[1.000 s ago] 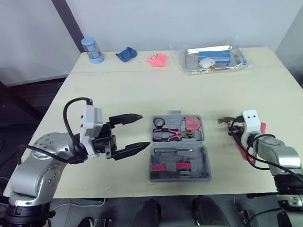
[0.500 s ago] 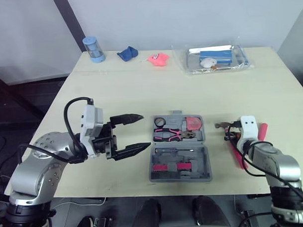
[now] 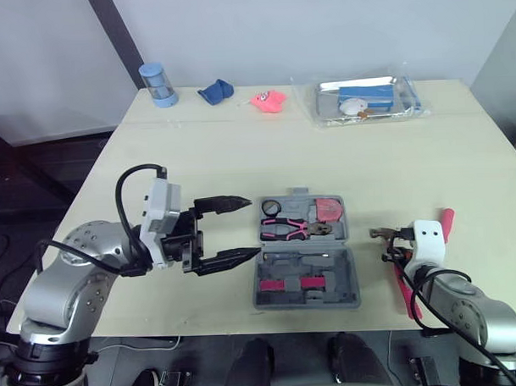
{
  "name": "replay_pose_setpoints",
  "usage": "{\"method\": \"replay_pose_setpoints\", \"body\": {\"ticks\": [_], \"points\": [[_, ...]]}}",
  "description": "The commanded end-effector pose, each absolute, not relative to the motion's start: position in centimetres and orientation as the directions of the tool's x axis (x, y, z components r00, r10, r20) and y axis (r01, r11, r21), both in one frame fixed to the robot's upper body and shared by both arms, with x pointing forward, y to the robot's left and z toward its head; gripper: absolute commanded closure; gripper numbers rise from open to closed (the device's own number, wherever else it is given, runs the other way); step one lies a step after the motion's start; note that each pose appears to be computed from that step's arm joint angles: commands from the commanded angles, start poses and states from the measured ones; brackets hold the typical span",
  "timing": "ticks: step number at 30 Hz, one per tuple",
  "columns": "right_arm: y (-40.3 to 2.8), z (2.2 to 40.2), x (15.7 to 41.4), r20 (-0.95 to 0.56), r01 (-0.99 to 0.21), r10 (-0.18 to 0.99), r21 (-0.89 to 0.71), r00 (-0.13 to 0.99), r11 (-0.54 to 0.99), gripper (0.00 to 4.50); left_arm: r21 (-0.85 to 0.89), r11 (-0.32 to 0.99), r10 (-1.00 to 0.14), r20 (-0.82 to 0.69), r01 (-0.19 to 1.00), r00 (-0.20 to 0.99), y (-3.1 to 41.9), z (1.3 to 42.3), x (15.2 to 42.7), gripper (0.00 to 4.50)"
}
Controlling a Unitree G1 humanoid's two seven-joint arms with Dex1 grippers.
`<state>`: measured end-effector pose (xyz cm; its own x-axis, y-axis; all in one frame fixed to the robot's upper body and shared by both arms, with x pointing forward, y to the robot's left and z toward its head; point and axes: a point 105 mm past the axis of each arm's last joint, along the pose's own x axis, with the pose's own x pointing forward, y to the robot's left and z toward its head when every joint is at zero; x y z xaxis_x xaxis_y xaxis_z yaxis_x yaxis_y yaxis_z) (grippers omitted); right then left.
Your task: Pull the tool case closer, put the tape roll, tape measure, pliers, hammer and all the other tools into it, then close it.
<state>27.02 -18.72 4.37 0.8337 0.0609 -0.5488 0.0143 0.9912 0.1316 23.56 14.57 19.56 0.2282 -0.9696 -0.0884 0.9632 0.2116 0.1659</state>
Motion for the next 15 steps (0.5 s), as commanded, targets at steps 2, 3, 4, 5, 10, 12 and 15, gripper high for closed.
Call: {"method": "replay_pose_setpoints", "body": {"ticks": [2, 3, 4, 5, 10, 12, 15], "points": [[-18.8, 6.1, 26.7, -0.503, -0.022, 0.092, 0.144, 0.859, 0.989, 1.69, 0.184, 0.196, -0.972, -0.092, 0.963, 0.215, 14.7, 20.0, 23.4, 0.0], [-19.0, 6.3, 26.5, -0.501, -0.027, 0.096, 0.143, 0.86, 0.989, 1.23, 0.184, 0.196, -0.972, -0.092, 0.963, 0.215, 14.7, 20.0, 23.4, 0.0], [-19.3, 6.6, 26.3, -0.496, -0.039, 0.099, 0.129, 0.863, 0.991, 0.87, 0.184, 0.197, -0.972, -0.091, 0.963, 0.217, 14.7, 20.0, 23.3, 0.0], [-19.5, 7.0, 26.1, -0.492, -0.059, 0.102, 0.103, 0.865, 0.993, 0.31, 0.183, 0.201, -0.971, -0.09, 0.962, 0.22, 14.8, 20.0, 23.3, 0.0], [-19.4, 9.4, 25.0, -0.439, -0.249, 0.236, 0.029, 0.867, 0.968, 0.07, 0.17, 0.233, -0.966, -0.072, 0.957, 0.248, 15.3, 19.9, 23.2, 0.0], [-18.3, 11.0, 24.8, -0.387, -0.437, 0.403, -0.001, 0.829, 0.899, 0.07, 0.15, 0.242, -0.965, -0.065, 0.959, 0.253, 15.7, 19.7, 23.0, 0.0], [-17.8, 11.9, 24.2, -0.393, -0.68, 0.613, -0.047, 0.685, 0.731, 0.07, 0.14, 0.245, -0.964, -0.066, 0.959, 0.256, 15.9, 19.2, 23.0, 0.0]]}}
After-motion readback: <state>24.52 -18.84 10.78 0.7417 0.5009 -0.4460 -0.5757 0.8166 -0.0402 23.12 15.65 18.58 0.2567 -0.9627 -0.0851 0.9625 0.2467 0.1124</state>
